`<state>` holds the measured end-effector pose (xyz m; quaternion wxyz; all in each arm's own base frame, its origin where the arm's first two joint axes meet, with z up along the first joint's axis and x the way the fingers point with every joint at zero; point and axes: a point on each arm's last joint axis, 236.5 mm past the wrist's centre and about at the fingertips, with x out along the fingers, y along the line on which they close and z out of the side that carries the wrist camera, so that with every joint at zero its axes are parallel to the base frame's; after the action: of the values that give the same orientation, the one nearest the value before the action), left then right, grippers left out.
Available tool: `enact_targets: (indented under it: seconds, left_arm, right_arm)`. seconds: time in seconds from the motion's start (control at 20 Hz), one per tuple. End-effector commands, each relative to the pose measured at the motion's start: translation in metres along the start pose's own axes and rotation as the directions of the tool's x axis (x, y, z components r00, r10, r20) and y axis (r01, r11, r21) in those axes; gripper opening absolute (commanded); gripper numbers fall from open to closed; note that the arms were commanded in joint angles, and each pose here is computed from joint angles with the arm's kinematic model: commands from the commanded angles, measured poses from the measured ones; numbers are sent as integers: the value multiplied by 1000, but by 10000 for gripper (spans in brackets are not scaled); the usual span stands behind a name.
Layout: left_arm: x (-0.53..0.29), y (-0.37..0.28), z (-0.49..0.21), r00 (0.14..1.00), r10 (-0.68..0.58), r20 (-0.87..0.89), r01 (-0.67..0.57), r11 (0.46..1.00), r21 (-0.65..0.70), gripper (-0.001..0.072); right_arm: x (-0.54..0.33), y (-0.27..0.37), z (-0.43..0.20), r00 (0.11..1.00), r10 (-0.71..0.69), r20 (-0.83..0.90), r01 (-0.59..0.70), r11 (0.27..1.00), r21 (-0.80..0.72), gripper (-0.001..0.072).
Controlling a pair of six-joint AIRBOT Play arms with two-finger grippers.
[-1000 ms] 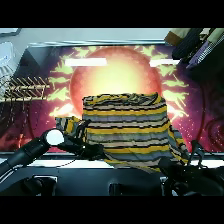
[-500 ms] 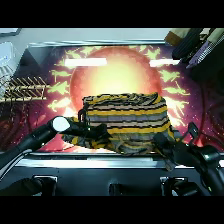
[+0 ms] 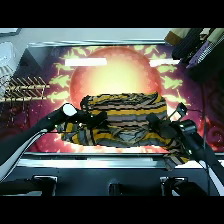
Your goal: Fold the clothes and pants, and hang the long-sleeved shirts on hangers.
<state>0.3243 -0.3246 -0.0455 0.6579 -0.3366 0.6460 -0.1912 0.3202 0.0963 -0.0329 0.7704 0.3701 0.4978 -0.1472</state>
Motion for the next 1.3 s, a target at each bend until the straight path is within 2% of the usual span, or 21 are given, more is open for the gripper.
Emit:
enact_targets:
  seconds: [0.0, 0.05, 0.1, 0.15, 0.2, 0.25, 0.3, 0.35, 0.45, 0.5, 0.55, 0.65, 0.7, 0.8, 0.9, 1.25]
  left_arm:
    - [21, 15, 12, 999, 32, -20, -32, 999, -10, 20]
    - [24, 17, 13, 999, 37, -21, -37, 999, -7, 22]
    - [24, 18, 15, 999, 42, -14, -41, 999, 10, 27]
    - [23, 17, 17, 999, 39, -7, -39, 999, 25, 70]
    - [20, 16, 18, 999, 36, -6, -36, 999, 29, 94]
    - [17, 13, 19, 1000, 30, -5, -30, 998, 60, 185]
    - [12, 8, 20, 1000, 25, -9, -24, 995, 99, 213]
    - [4, 4, 22, 999, 31, -13, -29, 990, 140, 294]
    - [-20, 4, 28, 996, 87, -12, -82, 968, 237, 345]
    - [-36, 7, 34, 991, 132, 4, -127, 948, 292, 448]
    - [-55, 12, 41, 982, 188, 31, -187, 919, 347, 553]
    - [-96, 28, 56, 946, 309, 97, -320, 849, 421, 586]
    - [-116, 37, 63, 921, 366, 136, -387, 810, 441, 684]
    - [-149, 53, 73, 874, 443, 201, -484, 752, 447, 683]
    - [-172, 63, 77, 842, 484, 239, -538, 725, 429, 684]
    - [-196, 73, 89, 825, 493, 277, -565, 741, 362, 683]
  right_arm:
    - [26, 0, 1, 999, -29, -14, 29, 1000, -3, 91]
    - [30, -2, -3, 999, -41, -31, 41, 999, -8, 168]
    - [31, -3, -5, 998, -45, -38, 44, 999, -22, 196]
    - [30, -2, -4, 998, -42, -36, 41, 998, -39, 225]
    - [27, 0, -3, 999, -37, -34, 35, 998, -56, 311]
    - [22, 4, -3, 999, -22, -36, 19, 997, -79, 414]
    - [13, 9, -2, 999, -9, -35, 5, 994, -106, 434]
    - [-1, 14, 0, 999, -1, -32, -4, 988, -155, 434]
    - [-36, 17, 7, 1000, -13, -17, 7, 959, -285, 433]
    - [-52, 12, 4, 998, -51, -38, 33, 926, -376, 433]
    - [-64, -1, -3, 987, -133, -84, 79, 881, -466, 433]
    - [-71, -24, -17, 950, -268, -160, 129, 805, -579, 434]
    - [-67, -28, -19, 940, -294, -175, 128, 776, -618, 434]
    - [-49, -27, -18, 934, -307, -182, 115, 741, -662, 434]
    - [-23, -27, -18, 924, -330, -195, 115, 724, -680, 434]
    - [33, 0, -27, 943, -229, -240, 13, 748, -664, 431]
